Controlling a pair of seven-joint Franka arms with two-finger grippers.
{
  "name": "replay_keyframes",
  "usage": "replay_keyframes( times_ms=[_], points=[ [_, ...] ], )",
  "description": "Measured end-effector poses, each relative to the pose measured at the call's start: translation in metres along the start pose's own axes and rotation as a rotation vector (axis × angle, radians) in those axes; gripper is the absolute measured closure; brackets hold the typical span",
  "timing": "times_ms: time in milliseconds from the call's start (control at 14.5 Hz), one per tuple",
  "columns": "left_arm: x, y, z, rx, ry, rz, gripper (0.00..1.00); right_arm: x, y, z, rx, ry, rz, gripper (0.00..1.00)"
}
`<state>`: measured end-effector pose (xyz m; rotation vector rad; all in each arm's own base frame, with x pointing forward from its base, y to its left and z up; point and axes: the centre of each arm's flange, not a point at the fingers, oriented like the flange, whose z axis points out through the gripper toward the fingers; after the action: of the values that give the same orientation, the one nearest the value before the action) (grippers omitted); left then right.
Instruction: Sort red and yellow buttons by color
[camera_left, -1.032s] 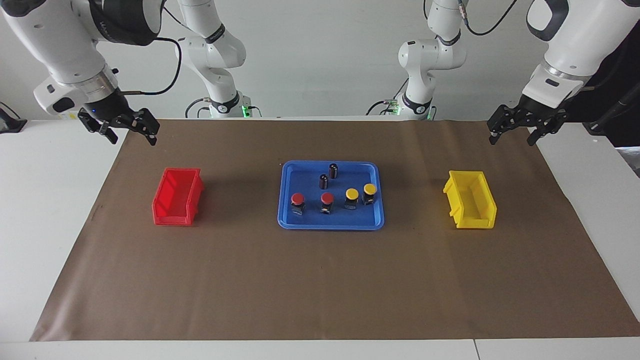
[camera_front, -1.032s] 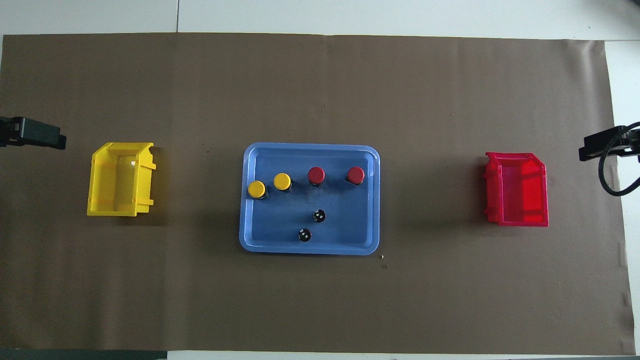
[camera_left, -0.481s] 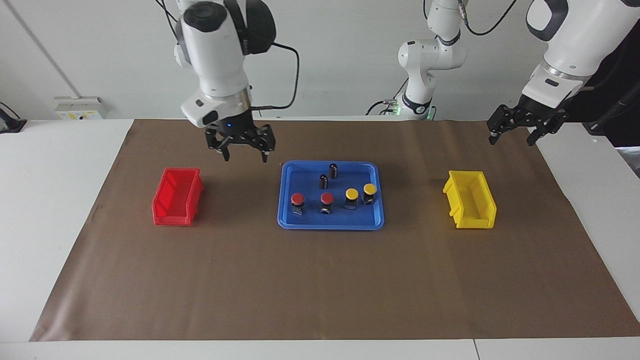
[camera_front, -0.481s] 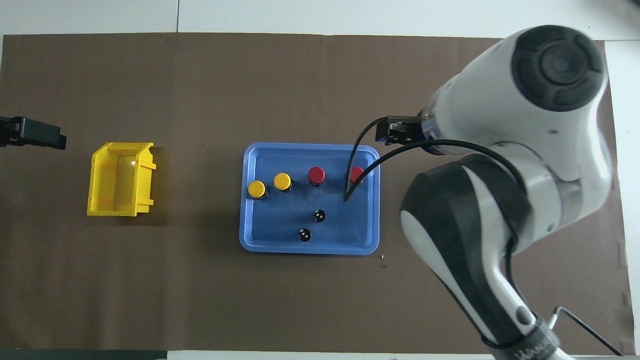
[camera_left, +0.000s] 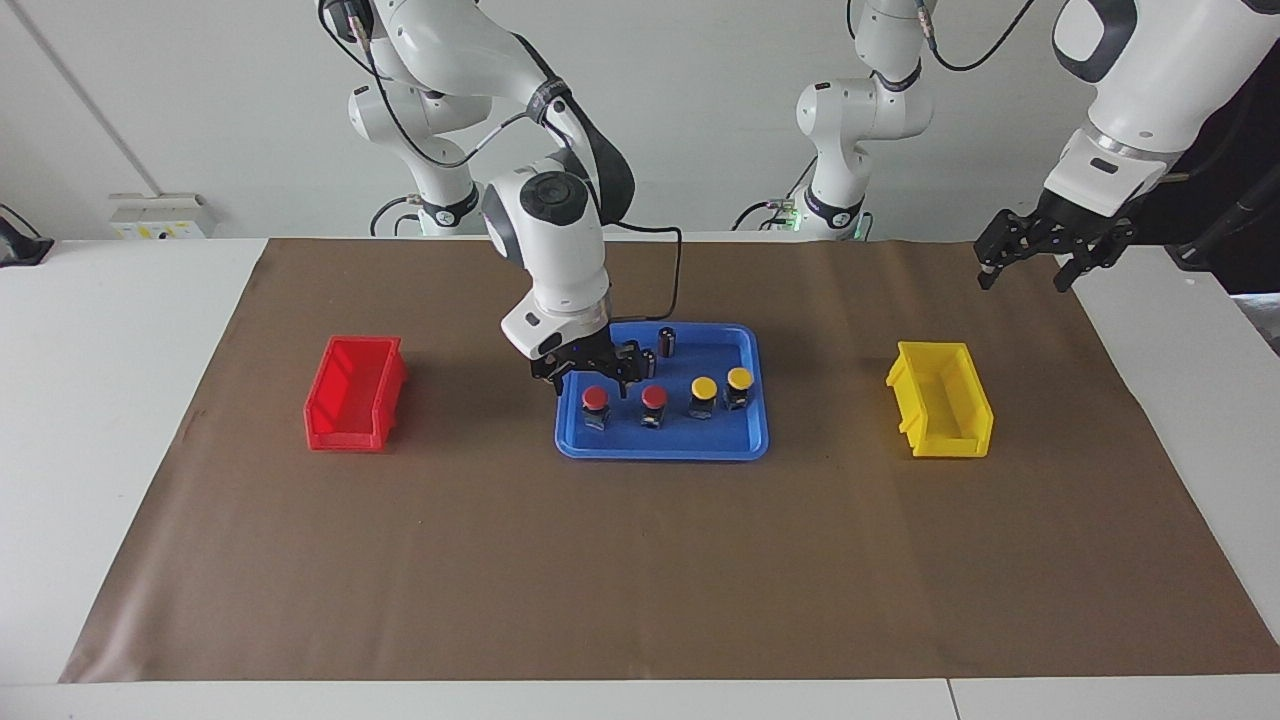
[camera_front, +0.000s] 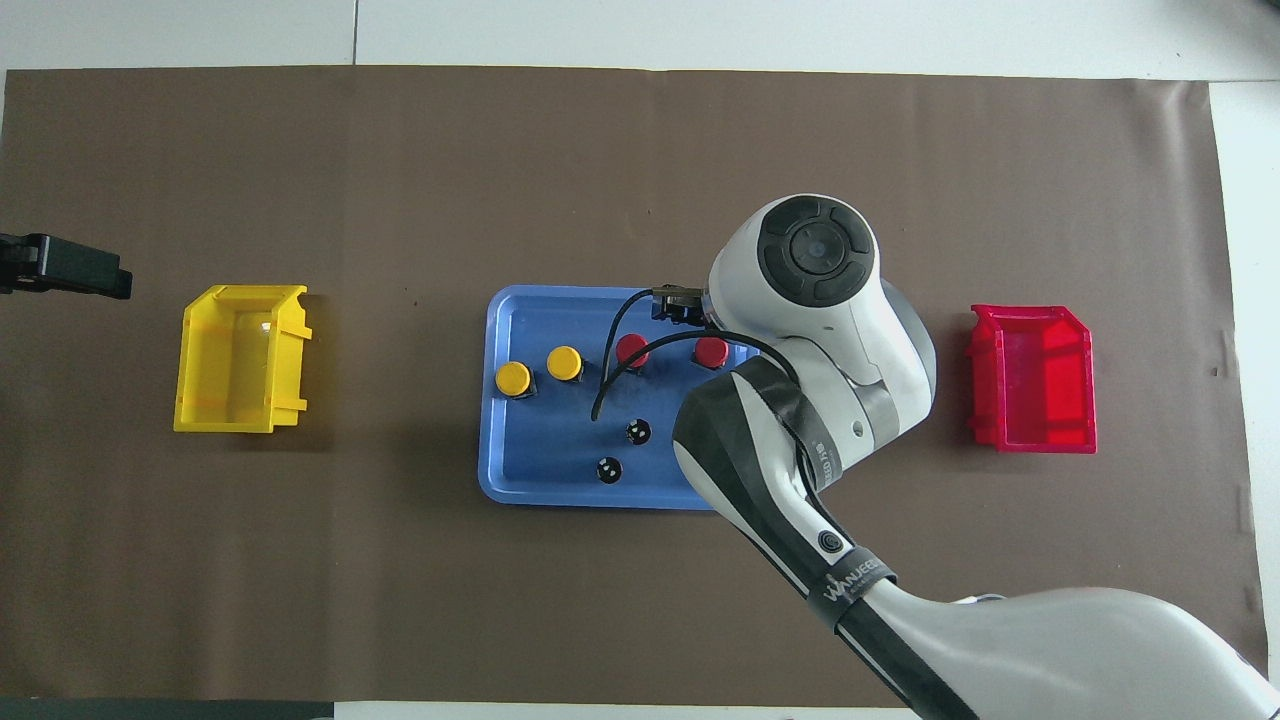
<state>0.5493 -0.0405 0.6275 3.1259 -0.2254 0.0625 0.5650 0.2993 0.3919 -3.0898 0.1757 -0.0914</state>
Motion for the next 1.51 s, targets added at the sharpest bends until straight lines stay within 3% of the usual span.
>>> replay_keyframes(
  times_ms=[344,619,825,963,1101,1238,1444,1513],
  points=[
    [0.0,0.0,0.0,0.0,0.0,0.0,0.0,-0.017,-0.009,0.036,-0.025,0.004,-0.053,0.21],
    [0.0,0.001,0.0,0.0,0.0,0.001,0.0,-0.019,-0.009,0.046,-0.038,-0.002,-0.063,0.28],
    [0.0,0.002,0.0,0.0,0.0,0.004,0.0,-0.019,-0.009,0.047,-0.04,-0.004,-0.064,0.59],
    [0.001,0.003,0.002,0.0,0.002,-0.021,0.0,-0.017,-0.009,0.041,-0.046,-0.009,-0.061,0.59],
    [0.006,0.013,0.007,-0.003,0.051,-0.077,0.0,-0.001,-0.008,0.007,-0.064,-0.019,-0.051,0.59],
    [0.011,0.064,0.027,-0.019,0.095,-0.105,0.0,0.024,0.029,-0.051,-0.094,-0.038,-0.097,0.59],
    [0.01,0.167,0.085,-0.044,0.086,-0.125,0.04,0.042,0.168,-0.125,-0.12,-0.086,-0.228,0.59],
    [0.009,0.196,0.112,-0.045,0.069,-0.122,0.09,0.039,0.214,-0.136,-0.109,-0.093,-0.26,0.59]
  ],
)
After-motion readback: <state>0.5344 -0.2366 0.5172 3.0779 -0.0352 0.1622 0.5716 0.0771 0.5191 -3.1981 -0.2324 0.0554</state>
